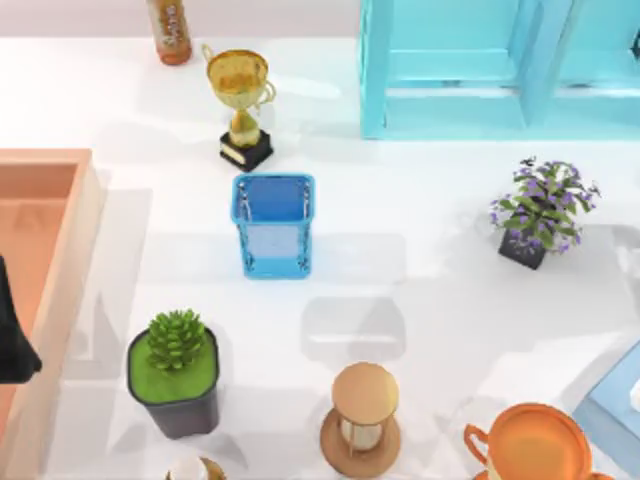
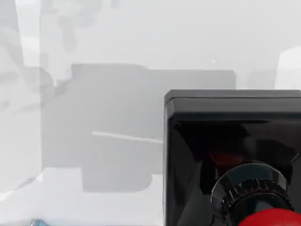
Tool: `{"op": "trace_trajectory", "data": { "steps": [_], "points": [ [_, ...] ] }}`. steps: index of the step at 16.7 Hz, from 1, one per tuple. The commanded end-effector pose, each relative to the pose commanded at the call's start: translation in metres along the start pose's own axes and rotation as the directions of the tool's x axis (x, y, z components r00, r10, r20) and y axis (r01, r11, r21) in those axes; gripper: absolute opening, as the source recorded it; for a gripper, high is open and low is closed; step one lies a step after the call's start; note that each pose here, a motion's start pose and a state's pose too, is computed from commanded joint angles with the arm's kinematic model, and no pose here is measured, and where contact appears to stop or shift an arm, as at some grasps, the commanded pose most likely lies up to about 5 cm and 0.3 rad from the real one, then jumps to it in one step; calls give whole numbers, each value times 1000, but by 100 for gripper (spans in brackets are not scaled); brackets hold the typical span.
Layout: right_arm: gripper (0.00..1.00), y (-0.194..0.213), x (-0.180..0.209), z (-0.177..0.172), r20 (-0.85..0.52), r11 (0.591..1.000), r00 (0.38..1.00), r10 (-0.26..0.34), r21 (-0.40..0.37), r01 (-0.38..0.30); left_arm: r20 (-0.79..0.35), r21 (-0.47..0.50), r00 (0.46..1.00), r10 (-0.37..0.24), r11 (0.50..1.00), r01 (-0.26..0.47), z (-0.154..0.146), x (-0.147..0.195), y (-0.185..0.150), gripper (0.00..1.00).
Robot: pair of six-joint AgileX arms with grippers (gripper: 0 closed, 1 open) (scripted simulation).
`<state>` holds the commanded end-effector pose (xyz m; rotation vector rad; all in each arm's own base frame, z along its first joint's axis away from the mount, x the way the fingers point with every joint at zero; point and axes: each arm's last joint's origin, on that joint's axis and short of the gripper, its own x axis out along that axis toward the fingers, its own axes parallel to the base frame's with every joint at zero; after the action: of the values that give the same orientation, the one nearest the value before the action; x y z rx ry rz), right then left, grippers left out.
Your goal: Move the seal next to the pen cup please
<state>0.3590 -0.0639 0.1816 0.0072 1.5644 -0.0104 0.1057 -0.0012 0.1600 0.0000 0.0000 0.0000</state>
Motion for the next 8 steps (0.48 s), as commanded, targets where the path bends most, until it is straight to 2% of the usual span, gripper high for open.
{"op": "trace_trajectory", "data": {
  "steps": [3,8],
  "points": [
    [0,43,-42,3,-20,1000,1000,2,-1,-2,0,0,1000,0,1000,0,0,0,0,100],
    [0,103,-104,-12,-10,1000,1000,1,-1,-1,0,0,1000,0,1000,0,0,0,0,100]
  ]
}}
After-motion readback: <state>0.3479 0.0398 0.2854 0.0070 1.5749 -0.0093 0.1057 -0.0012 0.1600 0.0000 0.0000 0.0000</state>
